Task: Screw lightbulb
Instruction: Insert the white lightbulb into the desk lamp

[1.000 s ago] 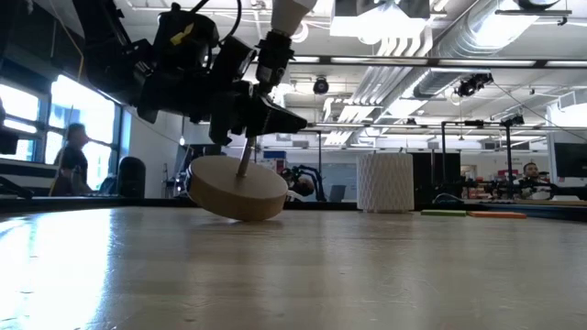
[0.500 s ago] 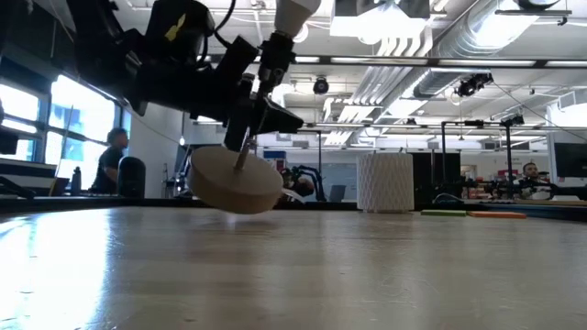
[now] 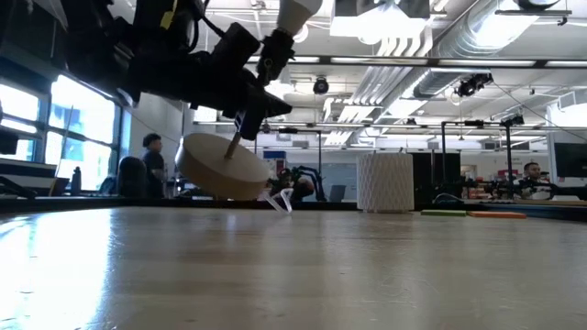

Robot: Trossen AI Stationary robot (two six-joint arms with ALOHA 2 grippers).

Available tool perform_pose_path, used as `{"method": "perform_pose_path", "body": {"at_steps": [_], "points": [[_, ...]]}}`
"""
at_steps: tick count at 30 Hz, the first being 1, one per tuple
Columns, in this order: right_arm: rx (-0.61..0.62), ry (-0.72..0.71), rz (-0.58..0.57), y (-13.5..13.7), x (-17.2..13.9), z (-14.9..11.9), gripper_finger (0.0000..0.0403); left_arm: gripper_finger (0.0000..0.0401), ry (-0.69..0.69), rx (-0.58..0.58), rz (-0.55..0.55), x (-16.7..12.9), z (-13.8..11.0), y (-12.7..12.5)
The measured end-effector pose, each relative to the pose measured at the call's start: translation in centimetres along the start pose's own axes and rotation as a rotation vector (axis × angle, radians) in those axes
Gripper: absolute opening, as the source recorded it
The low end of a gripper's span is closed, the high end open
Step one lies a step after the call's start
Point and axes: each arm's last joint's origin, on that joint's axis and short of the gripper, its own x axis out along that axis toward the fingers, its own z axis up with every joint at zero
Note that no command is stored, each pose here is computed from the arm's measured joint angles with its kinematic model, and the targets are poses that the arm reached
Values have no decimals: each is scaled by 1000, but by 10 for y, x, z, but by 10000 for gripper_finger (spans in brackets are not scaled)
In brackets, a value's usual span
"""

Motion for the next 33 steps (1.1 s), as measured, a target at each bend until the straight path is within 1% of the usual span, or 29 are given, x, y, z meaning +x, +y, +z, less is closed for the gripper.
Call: {"method": "perform_pose_path", "body": {"at_steps": [3, 6, 9, 12, 15, 19, 22, 25, 28, 33], "points": [[83, -7, -18, 0, 2, 0, 261, 0, 21, 18, 45, -2, 1, 0], [84, -8, -21, 0, 2, 0, 261, 0, 19, 14, 41, -2, 1, 0], [83, -11, -18, 0, 3, 1, 261, 0, 5, -31, 6, -2, 1, -2], [57, -2, -5, -1, 4, 1, 261, 7, -34, -57, -77, -2, 1, -4], [55, 2, -2, -2, 6, 2, 261, 34, -64, -65, -148, -2, 1, -7], [45, 1, -5, -3, 8, 3, 261, 94, -65, -56, -195, -2, 0, -9], [28, 10, -4, -3, 8, 2, 261, 140, -73, -96, -270, -1, -2, -11], [21, 13, -6, -3, 8, 2, 261, 176, -67, -137, -318, -1, -4, -12], [18, 13, -6, -3, 8, 2, 261, 197, -51, -150, -355, -2, -4, -10], [11, 17, 3, -3, 8, 2, 261, 204, -20, -135, -396, -7, 2, -1]]}}
